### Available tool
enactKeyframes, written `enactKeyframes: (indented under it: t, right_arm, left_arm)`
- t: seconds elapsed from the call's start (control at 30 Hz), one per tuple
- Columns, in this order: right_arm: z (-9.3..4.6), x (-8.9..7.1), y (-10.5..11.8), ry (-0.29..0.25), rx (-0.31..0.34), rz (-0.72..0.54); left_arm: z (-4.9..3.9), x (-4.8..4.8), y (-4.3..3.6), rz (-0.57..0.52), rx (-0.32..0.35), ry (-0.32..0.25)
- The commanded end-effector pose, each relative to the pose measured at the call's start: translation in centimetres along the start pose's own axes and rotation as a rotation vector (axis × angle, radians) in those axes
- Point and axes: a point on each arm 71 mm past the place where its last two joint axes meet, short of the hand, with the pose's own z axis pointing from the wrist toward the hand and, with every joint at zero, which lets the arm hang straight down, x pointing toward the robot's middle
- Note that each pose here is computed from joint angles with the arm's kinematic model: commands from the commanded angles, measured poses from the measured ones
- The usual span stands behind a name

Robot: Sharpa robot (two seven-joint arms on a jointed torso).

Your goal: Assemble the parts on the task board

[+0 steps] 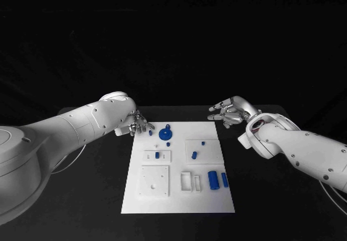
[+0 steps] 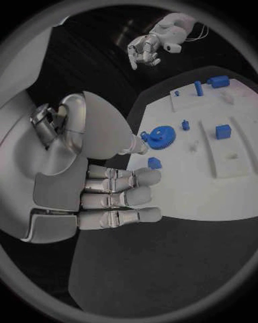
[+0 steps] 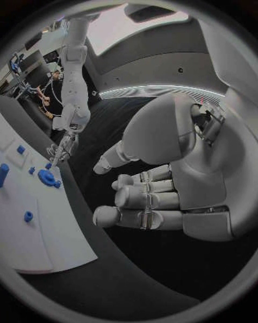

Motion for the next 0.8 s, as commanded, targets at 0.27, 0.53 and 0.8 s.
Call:
enactKeyframes:
  t: [0.27,0.53,0.8]
  right_arm:
    - [-0.01,0.06,0.17,0.006,-0.009,0.001]
    - [0.03,0.1,0.22,0.005,-0.01,0.002]
    - [0.06,0.14,0.24,0.005,-0.01,0.003]
  left_arm:
    - [0.17,0.61,-0.61,0.017,0.027,0.026]
    - [0.27,0.83,-0.67,0.017,0.032,0.036]
    - [0.32,0.99,-0.75,0.019,0.036,0.044]
